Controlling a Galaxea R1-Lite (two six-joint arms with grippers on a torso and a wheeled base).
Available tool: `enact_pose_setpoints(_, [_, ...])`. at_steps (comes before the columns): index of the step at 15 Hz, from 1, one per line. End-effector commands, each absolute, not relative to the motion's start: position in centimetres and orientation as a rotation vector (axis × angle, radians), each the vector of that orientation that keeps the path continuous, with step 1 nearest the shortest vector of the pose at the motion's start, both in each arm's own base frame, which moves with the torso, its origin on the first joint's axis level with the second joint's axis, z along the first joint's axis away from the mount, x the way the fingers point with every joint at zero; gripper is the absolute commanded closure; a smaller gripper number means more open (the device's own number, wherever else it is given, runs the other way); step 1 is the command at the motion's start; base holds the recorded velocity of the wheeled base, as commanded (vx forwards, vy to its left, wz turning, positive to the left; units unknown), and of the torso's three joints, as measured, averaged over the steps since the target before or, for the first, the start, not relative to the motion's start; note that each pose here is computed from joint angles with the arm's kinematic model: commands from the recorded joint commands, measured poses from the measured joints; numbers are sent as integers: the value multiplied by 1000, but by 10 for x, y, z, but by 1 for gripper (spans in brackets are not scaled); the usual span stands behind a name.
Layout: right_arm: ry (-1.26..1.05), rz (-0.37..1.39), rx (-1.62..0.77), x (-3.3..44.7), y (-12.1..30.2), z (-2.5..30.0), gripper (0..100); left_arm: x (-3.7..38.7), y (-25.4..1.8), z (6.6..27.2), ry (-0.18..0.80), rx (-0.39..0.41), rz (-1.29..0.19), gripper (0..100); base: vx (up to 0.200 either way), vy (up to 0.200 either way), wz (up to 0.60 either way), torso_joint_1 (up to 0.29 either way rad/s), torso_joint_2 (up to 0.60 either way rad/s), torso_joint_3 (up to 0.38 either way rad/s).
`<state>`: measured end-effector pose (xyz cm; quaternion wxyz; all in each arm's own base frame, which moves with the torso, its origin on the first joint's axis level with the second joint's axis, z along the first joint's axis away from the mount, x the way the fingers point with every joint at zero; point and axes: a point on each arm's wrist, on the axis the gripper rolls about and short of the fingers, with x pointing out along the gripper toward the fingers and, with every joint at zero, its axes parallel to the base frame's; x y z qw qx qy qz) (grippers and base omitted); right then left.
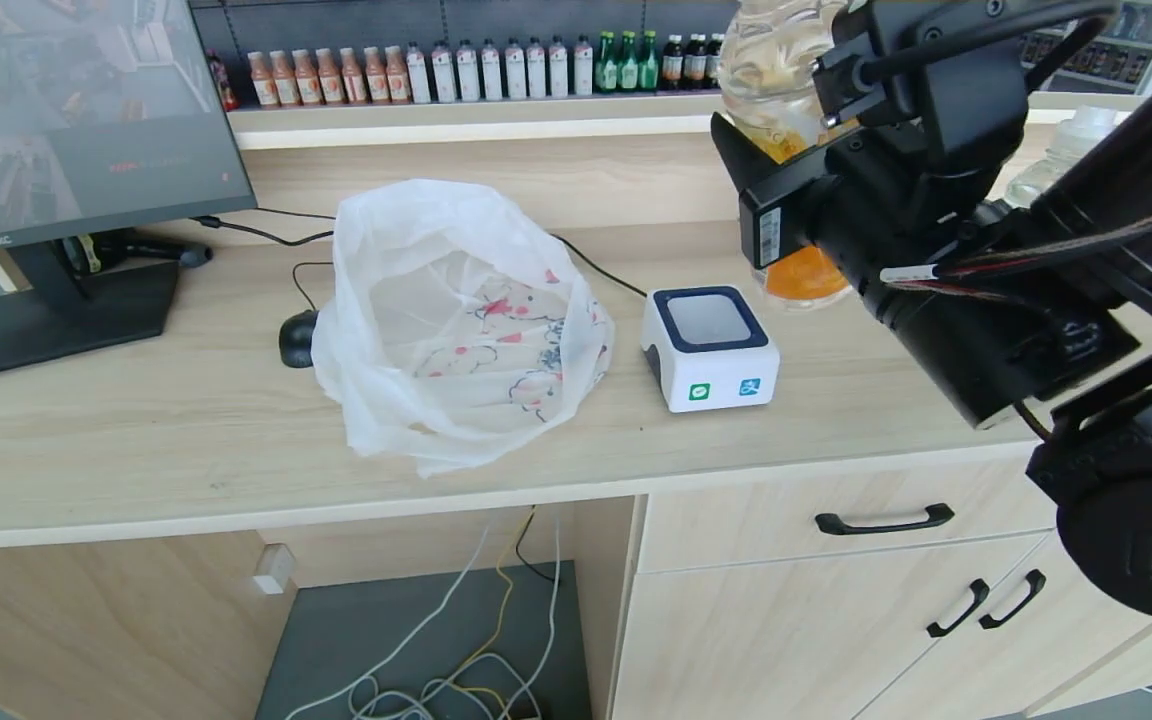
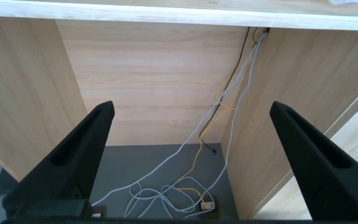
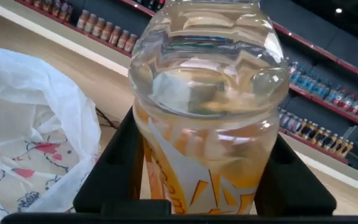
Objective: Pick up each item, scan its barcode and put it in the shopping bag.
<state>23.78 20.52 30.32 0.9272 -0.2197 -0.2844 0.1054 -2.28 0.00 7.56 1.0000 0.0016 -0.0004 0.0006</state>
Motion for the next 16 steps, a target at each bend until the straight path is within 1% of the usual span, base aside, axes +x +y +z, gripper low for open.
enact_pose_setpoints(1, [-595,245,-496,241,209,299,100,-23,0,76,-2,3,3,0,0,0,0,0,0,0])
enact_pose_setpoints(5, [-632,341,-585,251,221,283,100,-23,0,76,-2,3,2,0,0,0,0,0,0,0])
enact_pose_setpoints(7, [-658,361,-612,254,224,278,100,-23,0,76,-2,3,2,0,0,0,0,0,0,0])
enact_pose_setpoints(9, [-688,429,-663,262,227,269,100,-23,0,76,-2,3,2,0,0,0,0,0,0,0])
enact_pose_setpoints(12, [-739,483,-735,268,225,265,100,-23,0,76,-2,3,2,0,0,0,0,0,0,0])
enact_pose_setpoints(16, [-773,488,-798,271,223,264,100,-23,0,76,-2,3,2,0,0,0,0,0,0,0])
